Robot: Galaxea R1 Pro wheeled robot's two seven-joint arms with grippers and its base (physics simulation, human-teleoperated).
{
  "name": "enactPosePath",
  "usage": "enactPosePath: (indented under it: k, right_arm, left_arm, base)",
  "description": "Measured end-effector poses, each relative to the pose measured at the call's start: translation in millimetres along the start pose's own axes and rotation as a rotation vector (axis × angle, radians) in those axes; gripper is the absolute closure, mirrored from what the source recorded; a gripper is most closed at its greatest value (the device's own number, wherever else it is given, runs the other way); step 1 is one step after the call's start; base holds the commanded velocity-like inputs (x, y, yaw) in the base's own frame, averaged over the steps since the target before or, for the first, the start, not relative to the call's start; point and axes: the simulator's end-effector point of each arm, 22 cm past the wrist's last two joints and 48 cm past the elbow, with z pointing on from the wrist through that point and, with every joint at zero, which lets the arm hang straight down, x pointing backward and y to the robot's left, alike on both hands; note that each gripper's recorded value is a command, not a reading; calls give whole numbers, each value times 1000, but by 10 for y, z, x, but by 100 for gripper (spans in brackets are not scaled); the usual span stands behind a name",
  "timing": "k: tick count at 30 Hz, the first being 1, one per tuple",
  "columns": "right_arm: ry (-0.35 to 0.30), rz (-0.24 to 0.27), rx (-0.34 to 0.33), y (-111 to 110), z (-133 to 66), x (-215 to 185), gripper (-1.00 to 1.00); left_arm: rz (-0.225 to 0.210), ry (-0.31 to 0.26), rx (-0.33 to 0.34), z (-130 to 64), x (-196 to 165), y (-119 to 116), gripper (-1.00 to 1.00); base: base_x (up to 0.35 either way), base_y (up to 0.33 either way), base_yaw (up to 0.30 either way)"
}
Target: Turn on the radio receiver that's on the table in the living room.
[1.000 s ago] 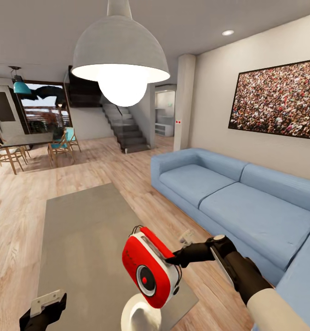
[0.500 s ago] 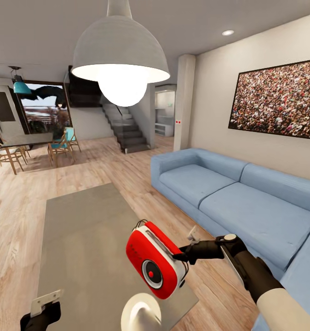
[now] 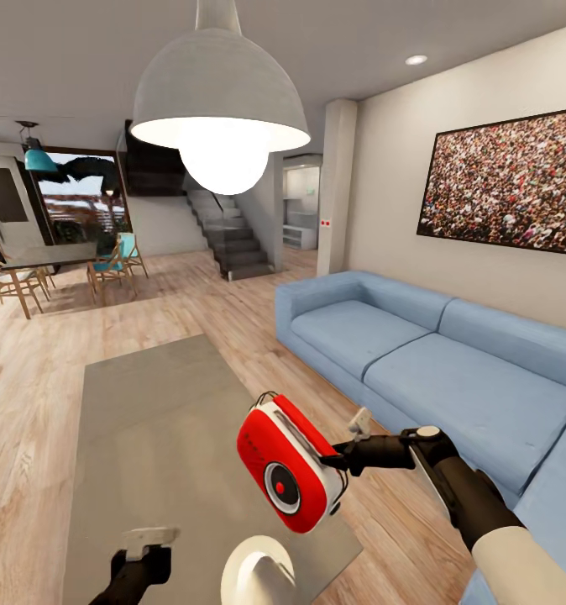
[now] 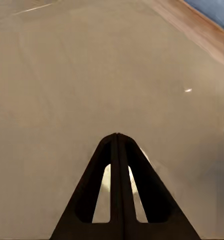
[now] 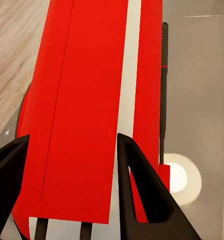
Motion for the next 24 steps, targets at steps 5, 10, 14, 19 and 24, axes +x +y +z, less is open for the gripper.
enactPosePath:
  k: [5, 10, 14, 19, 24]
  right_arm:
    - [-5, 4, -4, 4, -9, -10, 100]
    - [-5, 3, -14, 24, -8, -11, 100]
    - [-5, 1, -12, 22, -8, -9, 100]
    - [-3, 2, -9, 14, -6, -3, 100]
    - [-3, 2, -9, 14, -4, -1, 100]
  left_arm:
    - [76, -6, 186, -163, -278, -972, 100]
    - [215, -49, 269, -305, -495, -1781, 100]
    - [448, -114, 238, -384, -747, -2124, 100]
    - [476, -154, 221, -427, -928, -2099, 100]
    - [477, -165, 218, -444, -983, -2097, 100]
  base:
    - [0, 0, 0]
    - [0, 0, 0]
    - [0, 0, 0]
    - [0, 0, 0]
    - [0, 0, 0]
